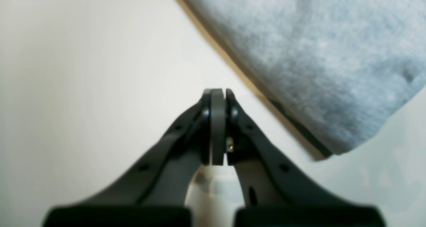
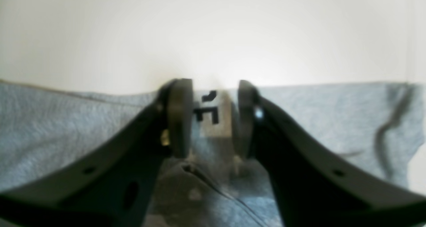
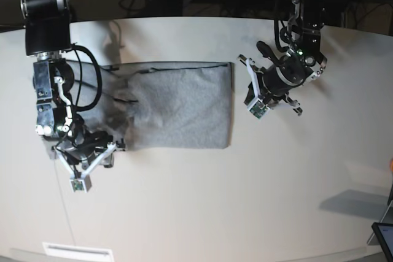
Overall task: Fold the T-shirt properly
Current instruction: 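Grasp the shirt's two ends with both grippers, then pull the shirt ends apart with both grippers to straighten it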
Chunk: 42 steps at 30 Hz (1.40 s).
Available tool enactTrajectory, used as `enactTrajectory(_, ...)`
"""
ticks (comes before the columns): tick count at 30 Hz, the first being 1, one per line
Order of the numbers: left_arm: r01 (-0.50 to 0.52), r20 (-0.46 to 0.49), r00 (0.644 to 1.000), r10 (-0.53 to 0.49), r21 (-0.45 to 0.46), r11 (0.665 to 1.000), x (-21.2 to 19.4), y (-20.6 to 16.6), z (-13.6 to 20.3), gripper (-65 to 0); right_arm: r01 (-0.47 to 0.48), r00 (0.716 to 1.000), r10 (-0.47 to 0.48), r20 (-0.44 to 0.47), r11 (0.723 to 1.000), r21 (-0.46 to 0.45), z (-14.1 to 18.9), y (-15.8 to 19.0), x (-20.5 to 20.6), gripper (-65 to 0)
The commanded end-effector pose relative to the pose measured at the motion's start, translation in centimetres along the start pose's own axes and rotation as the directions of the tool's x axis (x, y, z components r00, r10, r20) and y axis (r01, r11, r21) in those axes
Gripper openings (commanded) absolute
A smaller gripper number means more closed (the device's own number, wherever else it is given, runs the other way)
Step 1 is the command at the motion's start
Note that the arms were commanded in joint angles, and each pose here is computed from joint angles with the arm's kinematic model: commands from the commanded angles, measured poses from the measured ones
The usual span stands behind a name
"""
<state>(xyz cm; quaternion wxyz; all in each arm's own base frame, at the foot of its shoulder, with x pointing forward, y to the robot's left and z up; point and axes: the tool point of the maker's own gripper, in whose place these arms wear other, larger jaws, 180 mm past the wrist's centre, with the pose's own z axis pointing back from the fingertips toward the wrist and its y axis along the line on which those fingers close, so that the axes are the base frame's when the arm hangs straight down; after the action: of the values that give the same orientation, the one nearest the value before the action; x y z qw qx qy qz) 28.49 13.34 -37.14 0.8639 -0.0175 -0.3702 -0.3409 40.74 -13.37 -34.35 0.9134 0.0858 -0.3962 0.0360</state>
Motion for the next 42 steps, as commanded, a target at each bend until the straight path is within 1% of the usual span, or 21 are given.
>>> enactTrajectory(1,0.01,0.036,0.999,-0.011,0.026,1.0,1.2,0.9,0.5,-65.0,-0.017,0.997,0.017,0.079,1.0,0.004,0.8,-0.1,2.8,-37.6)
enactTrajectory(4,0.026,0.071,0.997,-0.029,0.041,0.999,2.4,1.0,1.2,-65.0,-0.045,0.991,0.048,0.126,0.999,-0.024,2.1,-1.2,3.9,-38.0)
enactTrajectory(6,0.04,0.11,0.993,-0.045,0.051,0.998,3.7,0.8,2.0,-65.0,-0.047,0.98,0.053,0.193,0.998,-0.04,3.7,-1.8,4.9,-39.5)
enactTrajectory(8,0.048,0.161,0.985,-0.057,0.06,0.997,5.6,0.6,2.7,-65.0,-0.027,0.967,0.04,0.252,0.998,-0.053,5.6,-2.4,5.0,-40.6)
enactTrajectory(10,0.025,0.202,0.979,-0.036,0.055,0.998,7.0,0.1,2.6,-65.0,-0.027,0.963,0.04,0.268,0.998,-0.053,6.7,-2.2,4.4,-40.2)
enactTrajectory(12,0.009,0.259,0.966,-0.02,0.044,0.999,8.9,-0.3,2.3,-64.7,-0.033,0.968,0.044,0.249,0.998,-0.047,7.1,-1.8,2.9,-39.9)
enactTrajectory(14,0.002,0.3,0.954,-0.005,0.009,1.0,10.0,-1.4,1.7,-58.3,-0.029,0.976,0.038,0.215,0.999,-0.045,7.1,-1.8,1.1,-39.9)
enactTrajectory(16,0.021,0.349,0.937,-0.015,-0.014,1.0,11.6,-2.3,1.6,-48.7,-0.024,0.983,0.032,0.182,0.999,-0.044,7.0,-1.8,-0.5,-39.9)
enactTrajectory(17,0.032,0.37,0.929,-0.019,-0.028,0.999,12.5,-2.9,1.5,-45.3,-0.02,0.985,0.028,0.171,0.999,-0.045,7.0,-1.8,-1.2,-39.9)
enactTrajectory(18,0.035,0.37,0.929,-0.018,-0.038,0.999,12.8,-3.3,1.1,-43.5,-0.017,0.987,0.025,0.16,0.999,-0.046,7.0,-1.9,-1.8,-39.9)
enactTrajectory(19,0.027,0.366,0.931,-0.006,-0.054,0.998,12.8,-3.6,0.5,-43.2,-0.017,0.987,0.024,0.157,0.999,-0.044,7.1,-1.8,-2.1,-39.9)
enactTrajectory(22,-0.004,0.322,0.946,0.034,-0.091,0.996,12.1,-3.7,-2.0,-43.2,-0.01,0.988,0.018,0.155,0.999,-0.053,7.5,-2.2,-2.5,-40.2)
enactTrajectory(25,-0.038,0.322,0.943,0.079,-0.131,0.991,11.2,-4.1,-3.6,-43.2,-0.002,0.989,0.01,0.146,0.998,-0.06,7.9,-2.4,-3.2,-40.2)
enactTrajectory(31,-0.047,0.303,0.948,0.093,-0.156,0.987,10.0,-5.1,-3.9,-43.2,-0.003,0.991,0.011,0.137,0.998,-0.056,7.8,-2.2,-3.6,-40.3)
enactTrajectory(33,-0.027,0.31,0.947,0.08,-0.171,0.985,10.2,-5.4,-3.7,-43.2,-0.002,0.991,0.01,0.136,0.999,-0.052,7.8,-2.1,-3.6,-40.3)
enactTrajectory(36,0.004,0.32,0.946,0.058,-0.191,0.982,10.5,-5.9,-3.5,-43.2,0.026,0.99,-0.02,0.141,0.999,-0.036,7.6,-1.3,-3.7,-40.3)
enactTrajectory(39,-0.013,0.307,0.949,0.067,-0.175,0.984,10.2,-5.5,-3.8,-43.2,0.027,0.991,-0.023,0.134,0.999,-0.03,7.5,-1.1,-3.9,-40.3)
enactTrajectory(42,-0.049,0.253,0.963,0.096,-0.187,0.981,8.4,-5.6,-4.9,-43.2,0.027,0.991,-0.023,0.133,0.999,-0.03,7.4,-1.1,-3.9,-40.3)
